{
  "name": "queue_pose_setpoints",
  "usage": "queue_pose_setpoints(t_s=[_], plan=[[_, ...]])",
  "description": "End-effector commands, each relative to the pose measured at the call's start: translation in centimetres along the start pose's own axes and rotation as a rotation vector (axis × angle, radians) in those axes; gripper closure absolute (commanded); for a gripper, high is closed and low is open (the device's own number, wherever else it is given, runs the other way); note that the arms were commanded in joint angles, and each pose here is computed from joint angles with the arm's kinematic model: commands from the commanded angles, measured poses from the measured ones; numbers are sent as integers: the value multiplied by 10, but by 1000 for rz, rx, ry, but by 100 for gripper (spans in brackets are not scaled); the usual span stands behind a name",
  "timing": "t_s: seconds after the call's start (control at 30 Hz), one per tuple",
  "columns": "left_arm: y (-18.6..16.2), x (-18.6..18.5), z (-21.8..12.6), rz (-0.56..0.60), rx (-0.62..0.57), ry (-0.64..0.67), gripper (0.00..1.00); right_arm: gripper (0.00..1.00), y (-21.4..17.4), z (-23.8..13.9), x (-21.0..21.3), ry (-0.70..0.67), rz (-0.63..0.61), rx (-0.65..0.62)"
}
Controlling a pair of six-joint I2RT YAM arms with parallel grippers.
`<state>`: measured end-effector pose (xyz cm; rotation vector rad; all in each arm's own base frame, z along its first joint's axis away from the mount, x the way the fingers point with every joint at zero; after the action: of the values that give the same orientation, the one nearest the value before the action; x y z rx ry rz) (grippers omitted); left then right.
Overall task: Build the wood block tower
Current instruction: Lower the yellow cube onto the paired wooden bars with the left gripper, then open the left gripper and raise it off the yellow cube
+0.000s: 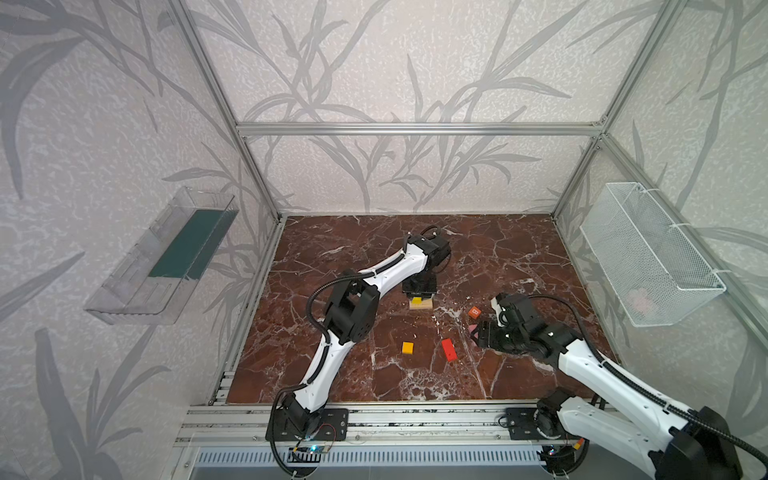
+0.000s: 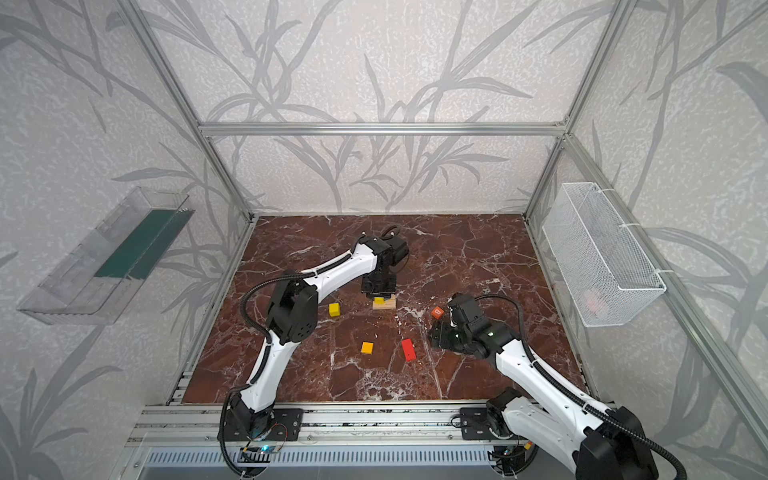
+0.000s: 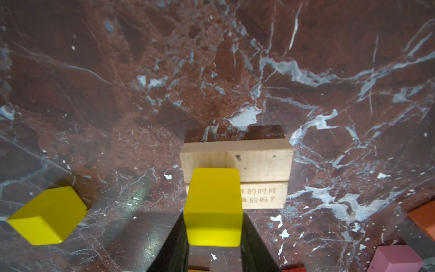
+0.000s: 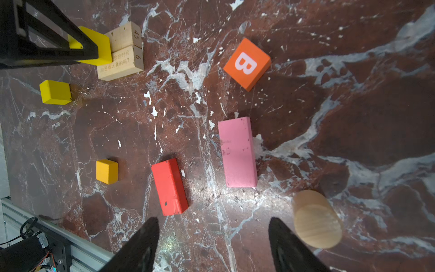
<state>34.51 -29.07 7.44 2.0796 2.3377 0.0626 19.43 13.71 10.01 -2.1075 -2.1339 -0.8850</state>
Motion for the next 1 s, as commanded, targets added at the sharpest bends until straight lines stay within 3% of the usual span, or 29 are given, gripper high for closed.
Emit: queue_pose_setpoints(t_s=[0.0, 0.33, 0.97], plan=[[-2, 4, 0, -5, 2, 40, 63, 26, -2, 1, -2, 5, 13, -4], [-2, 5, -10, -3, -14, 29, 53, 26, -2, -1, -2, 5, 19, -7], [18, 25, -103, 35, -141, -33, 52, 28, 18, -18, 5, -47, -74, -17]])
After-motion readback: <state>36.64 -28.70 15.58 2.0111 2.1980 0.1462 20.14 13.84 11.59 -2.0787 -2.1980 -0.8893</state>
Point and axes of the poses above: each gripper's point midway between its finger pads, its own z axis out along the fingers, its own x axis along the line the jaws close on, y = z × x, the point moved 2 cm from there along -z, back along the fingers, and after that the axes turned 7 degrees about -z, right-handed, at the moved point
